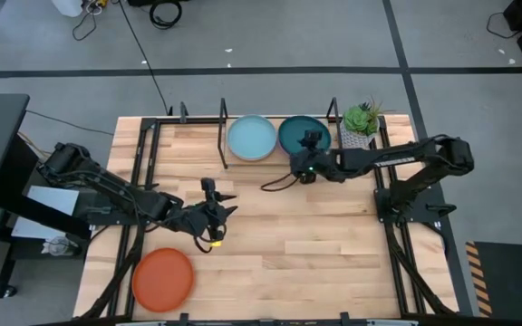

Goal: Place and stack plates onto a shelf
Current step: Stack the dark blue plate on top of the pink plate on the shelf, then stack the orange plate on top of the dark blue plate on the shelf

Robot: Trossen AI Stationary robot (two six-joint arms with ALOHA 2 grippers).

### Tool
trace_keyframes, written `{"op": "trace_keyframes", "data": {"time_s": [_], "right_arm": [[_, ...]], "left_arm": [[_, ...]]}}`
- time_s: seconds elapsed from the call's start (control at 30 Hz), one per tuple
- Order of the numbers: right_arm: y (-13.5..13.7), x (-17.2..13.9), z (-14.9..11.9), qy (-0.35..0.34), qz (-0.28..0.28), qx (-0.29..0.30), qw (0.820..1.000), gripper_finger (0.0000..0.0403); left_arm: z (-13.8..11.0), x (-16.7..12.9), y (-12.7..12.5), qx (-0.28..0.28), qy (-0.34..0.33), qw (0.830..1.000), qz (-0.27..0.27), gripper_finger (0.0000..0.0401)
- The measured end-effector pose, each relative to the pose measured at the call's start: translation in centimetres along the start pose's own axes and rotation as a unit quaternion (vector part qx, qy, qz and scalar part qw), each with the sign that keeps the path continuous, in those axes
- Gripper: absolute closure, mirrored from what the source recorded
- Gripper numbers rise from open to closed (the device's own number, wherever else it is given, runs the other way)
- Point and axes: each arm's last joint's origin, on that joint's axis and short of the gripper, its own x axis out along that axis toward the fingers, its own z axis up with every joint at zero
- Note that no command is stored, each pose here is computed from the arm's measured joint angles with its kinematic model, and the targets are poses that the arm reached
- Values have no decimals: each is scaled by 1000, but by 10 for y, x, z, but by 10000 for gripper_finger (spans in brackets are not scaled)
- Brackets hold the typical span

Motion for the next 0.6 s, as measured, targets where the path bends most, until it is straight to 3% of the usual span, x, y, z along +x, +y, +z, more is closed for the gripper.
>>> {"op": "trace_keyframes", "data": {"time_s": [0.17,0.33,0.47,0.6], "right_arm": [[-8,-23,2,-50,21,64,996,143],[0,-37,4,-98,146,123,977,151],[19,-40,10,-123,271,119,947,155],[38,-44,15,-119,298,100,942,156]], "left_arm": [[1,-4,-4,-8,-5,1000,-8,246],[-1,-3,-4,-31,1,999,-18,246],[-3,-5,-10,-77,9,990,-114,246],[-9,-5,-15,-201,70,950,-230,246]]}}
